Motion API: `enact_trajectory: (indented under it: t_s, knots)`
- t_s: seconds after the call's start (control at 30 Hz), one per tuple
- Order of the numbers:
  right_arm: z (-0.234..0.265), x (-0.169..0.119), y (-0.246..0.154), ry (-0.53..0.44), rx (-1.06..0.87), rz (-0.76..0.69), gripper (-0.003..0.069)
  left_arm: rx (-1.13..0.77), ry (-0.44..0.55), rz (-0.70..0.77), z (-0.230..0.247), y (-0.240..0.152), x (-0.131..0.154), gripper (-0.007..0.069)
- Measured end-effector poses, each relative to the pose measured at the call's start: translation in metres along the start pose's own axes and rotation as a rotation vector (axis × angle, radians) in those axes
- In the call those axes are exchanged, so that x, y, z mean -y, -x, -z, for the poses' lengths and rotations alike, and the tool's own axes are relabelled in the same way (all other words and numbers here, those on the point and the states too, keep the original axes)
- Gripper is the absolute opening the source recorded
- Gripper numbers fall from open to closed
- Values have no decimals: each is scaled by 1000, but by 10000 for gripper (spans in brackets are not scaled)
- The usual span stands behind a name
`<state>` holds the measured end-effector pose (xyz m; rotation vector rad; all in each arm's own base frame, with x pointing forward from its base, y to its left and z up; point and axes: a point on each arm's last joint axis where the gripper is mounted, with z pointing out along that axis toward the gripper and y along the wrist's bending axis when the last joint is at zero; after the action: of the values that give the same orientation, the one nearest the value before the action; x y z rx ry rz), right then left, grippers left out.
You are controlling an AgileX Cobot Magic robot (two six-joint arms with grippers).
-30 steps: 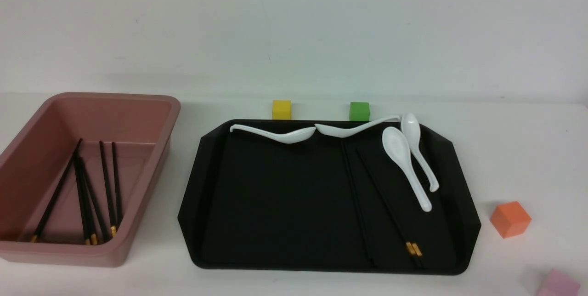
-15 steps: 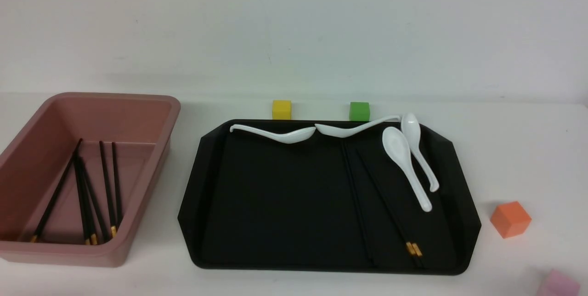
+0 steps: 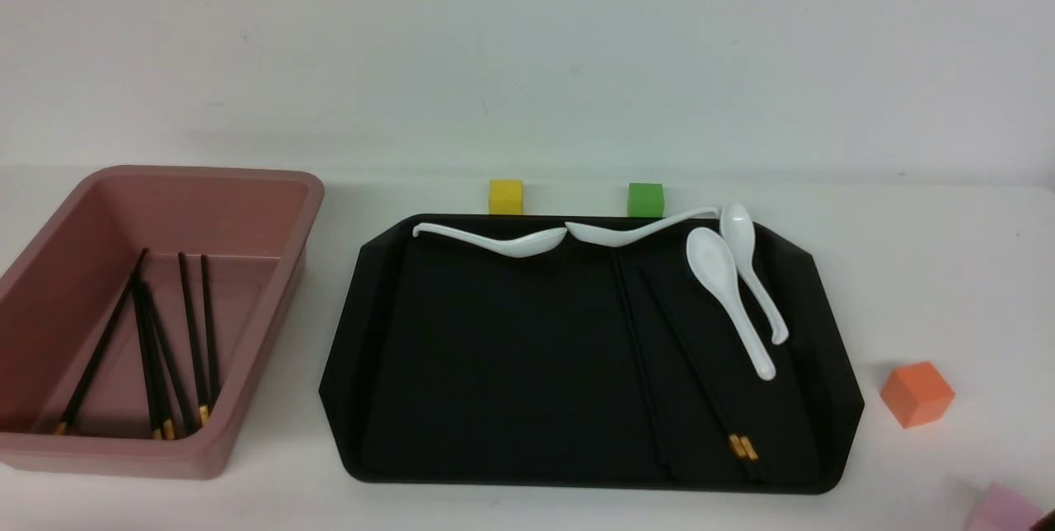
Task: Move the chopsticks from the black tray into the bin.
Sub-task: Use the right arm to grab a pair of chopsticks
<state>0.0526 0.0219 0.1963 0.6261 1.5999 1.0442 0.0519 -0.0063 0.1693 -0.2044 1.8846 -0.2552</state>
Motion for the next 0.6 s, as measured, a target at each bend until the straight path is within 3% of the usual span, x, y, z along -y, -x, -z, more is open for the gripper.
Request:
enact_trajectory:
  t_s: [0.13,0.17,0.23,0.33,0.43,0.6]
  knots:
    - [3,-22,18,61,99,91,123,0,0,0,0,0,0,101]
    - [6,-43,34,89,182,185,48,0,0,0,0,0,0,103]
    - [2,-65,51,85,235,287,-2,0,0,0,0,0,0,104]
    - [-11,-91,66,56,213,409,-4,0,0,0,0,0,0,107]
    - [-43,-111,69,3,-3,462,2,0,0,0,0,0,0,111]
    - [-110,-111,49,-154,-599,399,3,0,0,0,0,0,0,111]
